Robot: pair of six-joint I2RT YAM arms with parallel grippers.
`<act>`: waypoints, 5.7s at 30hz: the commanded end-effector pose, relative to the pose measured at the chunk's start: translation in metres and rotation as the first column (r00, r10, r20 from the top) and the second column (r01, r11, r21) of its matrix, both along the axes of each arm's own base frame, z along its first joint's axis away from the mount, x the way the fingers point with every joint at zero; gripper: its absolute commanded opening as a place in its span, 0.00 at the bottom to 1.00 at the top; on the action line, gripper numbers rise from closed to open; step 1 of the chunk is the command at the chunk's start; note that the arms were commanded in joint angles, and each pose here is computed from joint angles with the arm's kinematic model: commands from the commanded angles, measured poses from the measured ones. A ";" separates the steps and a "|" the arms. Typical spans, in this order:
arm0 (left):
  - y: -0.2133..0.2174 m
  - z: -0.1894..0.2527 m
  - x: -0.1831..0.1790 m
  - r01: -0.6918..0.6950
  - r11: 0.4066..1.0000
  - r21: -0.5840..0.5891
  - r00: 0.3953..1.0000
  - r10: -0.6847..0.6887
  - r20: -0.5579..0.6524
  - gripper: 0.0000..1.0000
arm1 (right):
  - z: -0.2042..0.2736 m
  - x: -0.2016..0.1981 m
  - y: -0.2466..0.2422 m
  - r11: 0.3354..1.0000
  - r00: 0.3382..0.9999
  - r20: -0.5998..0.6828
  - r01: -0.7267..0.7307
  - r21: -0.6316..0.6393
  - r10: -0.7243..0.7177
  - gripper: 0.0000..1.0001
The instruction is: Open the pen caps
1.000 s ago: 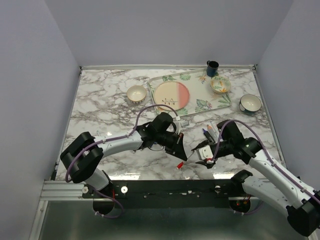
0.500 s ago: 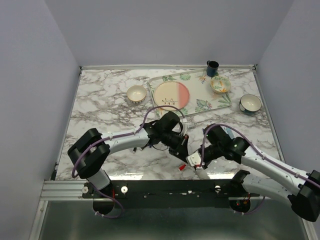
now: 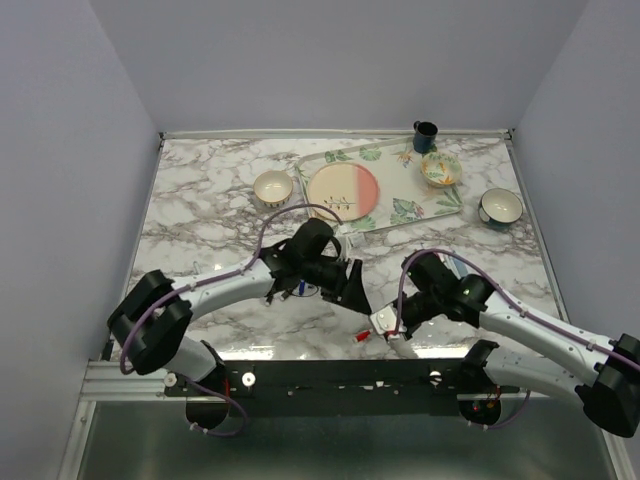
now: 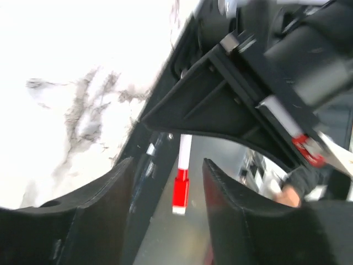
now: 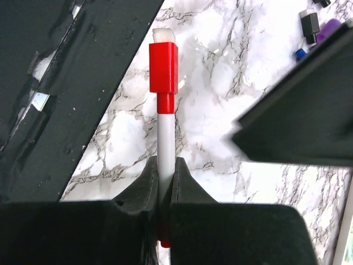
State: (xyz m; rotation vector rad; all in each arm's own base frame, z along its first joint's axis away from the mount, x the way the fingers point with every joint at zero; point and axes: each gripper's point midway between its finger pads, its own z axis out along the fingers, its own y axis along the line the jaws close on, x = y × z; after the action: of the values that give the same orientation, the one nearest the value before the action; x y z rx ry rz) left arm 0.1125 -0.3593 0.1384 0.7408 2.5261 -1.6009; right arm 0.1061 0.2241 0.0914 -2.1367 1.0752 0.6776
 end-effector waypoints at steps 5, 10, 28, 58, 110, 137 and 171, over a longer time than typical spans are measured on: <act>0.047 0.046 0.056 -0.308 0.947 -0.095 0.886 0.322 0.333 0.77 | 0.021 0.006 0.003 0.997 0.997 -0.044 0.070 -0.021 -0.071 0.01; 0.075 0.059 0.069 -0.453 0.871 -0.191 0.768 0.489 0.413 0.95 | 0.034 0.014 0.000 0.991 0.989 -0.071 0.131 0.015 -0.130 0.01; 0.038 0.035 0.020 -0.222 0.949 -0.222 0.917 0.281 0.283 0.90 | 0.032 0.034 -0.006 0.971 0.967 -0.086 0.240 -0.008 -0.240 0.00; 0.025 0.012 -0.020 0.006 0.994 -0.108 0.984 0.014 0.180 0.00 | 0.027 0.039 -0.014 0.971 0.971 -0.018 0.238 -0.026 -0.238 0.01; 0.217 -0.083 0.124 -0.893 0.350 0.281 0.449 0.706 0.547 0.14 | -0.009 0.134 -0.097 0.633 0.655 0.045 0.744 -0.215 -0.754 0.12; 0.214 -0.063 0.125 -0.886 0.402 0.230 0.460 0.709 0.534 0.61 | -0.035 0.172 -0.173 0.153 0.151 -0.036 0.907 -0.393 -0.988 0.19; 0.255 -0.023 0.103 -0.964 0.265 0.016 0.234 0.817 0.527 0.88 | -0.039 0.165 -0.201 0.089 0.007 -0.173 0.877 -0.473 -0.985 0.38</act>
State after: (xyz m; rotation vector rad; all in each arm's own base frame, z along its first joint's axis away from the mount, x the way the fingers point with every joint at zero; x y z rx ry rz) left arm 0.2144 -0.1193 0.1202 -0.3659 2.1107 -0.5351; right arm 0.2649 0.0187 0.0327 -0.7540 2.6691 0.2736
